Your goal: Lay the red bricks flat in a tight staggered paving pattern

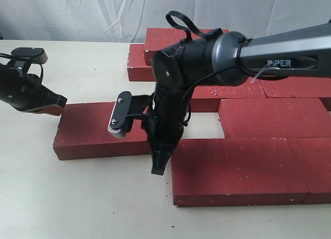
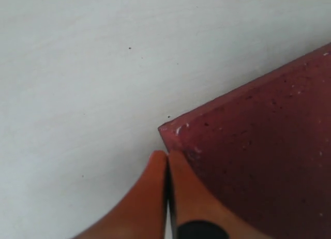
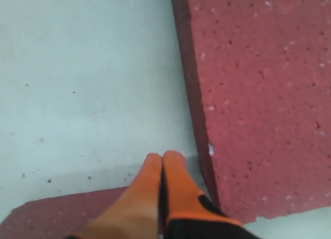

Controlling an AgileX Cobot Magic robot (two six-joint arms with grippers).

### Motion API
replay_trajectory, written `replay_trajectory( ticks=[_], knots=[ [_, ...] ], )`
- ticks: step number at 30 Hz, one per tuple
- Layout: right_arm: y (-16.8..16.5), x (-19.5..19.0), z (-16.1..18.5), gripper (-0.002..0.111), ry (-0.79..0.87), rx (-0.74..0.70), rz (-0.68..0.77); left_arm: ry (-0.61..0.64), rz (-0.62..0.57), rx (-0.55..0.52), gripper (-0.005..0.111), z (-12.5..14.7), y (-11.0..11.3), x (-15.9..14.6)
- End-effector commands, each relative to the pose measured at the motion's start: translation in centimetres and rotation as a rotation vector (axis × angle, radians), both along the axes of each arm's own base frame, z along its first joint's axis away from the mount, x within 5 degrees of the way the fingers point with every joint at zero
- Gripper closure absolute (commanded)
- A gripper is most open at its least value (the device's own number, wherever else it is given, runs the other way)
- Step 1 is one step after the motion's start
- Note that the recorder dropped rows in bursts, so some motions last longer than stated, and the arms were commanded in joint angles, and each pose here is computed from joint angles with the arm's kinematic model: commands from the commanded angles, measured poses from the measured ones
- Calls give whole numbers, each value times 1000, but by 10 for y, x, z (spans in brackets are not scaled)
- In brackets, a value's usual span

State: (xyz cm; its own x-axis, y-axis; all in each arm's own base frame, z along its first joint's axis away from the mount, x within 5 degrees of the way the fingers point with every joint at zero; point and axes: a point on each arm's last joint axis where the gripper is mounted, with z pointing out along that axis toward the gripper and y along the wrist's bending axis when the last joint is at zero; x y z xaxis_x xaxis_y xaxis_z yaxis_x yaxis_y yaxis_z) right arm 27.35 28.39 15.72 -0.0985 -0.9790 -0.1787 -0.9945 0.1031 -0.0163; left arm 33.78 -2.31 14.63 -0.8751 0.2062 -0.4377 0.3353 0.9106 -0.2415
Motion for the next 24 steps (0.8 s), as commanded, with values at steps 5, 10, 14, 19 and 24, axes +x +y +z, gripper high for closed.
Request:
replay_trajectory(
  ticks=[5, 10, 14, 19, 24],
  knots=[
    [-19, 3, 56, 109, -62, 134, -136, -51, 17, 12, 107, 4, 1, 7],
    [-57, 47, 48, 109, -162, 241, -493, -49, 26, 6, 107, 5, 0, 7],
    [-70, 61, 34, 109, -138, 237, -593, -38, 25, -3, 107, 5, 0, 6],
    [-70, 64, 26, 109, -159, 210, -569, 1, -6, -5, 107, -4, -1, 5],
    [-70, 64, 26, 109, -162, 215, -568, -54, 96, 27, 107, -3, 10, 12]
  ],
)
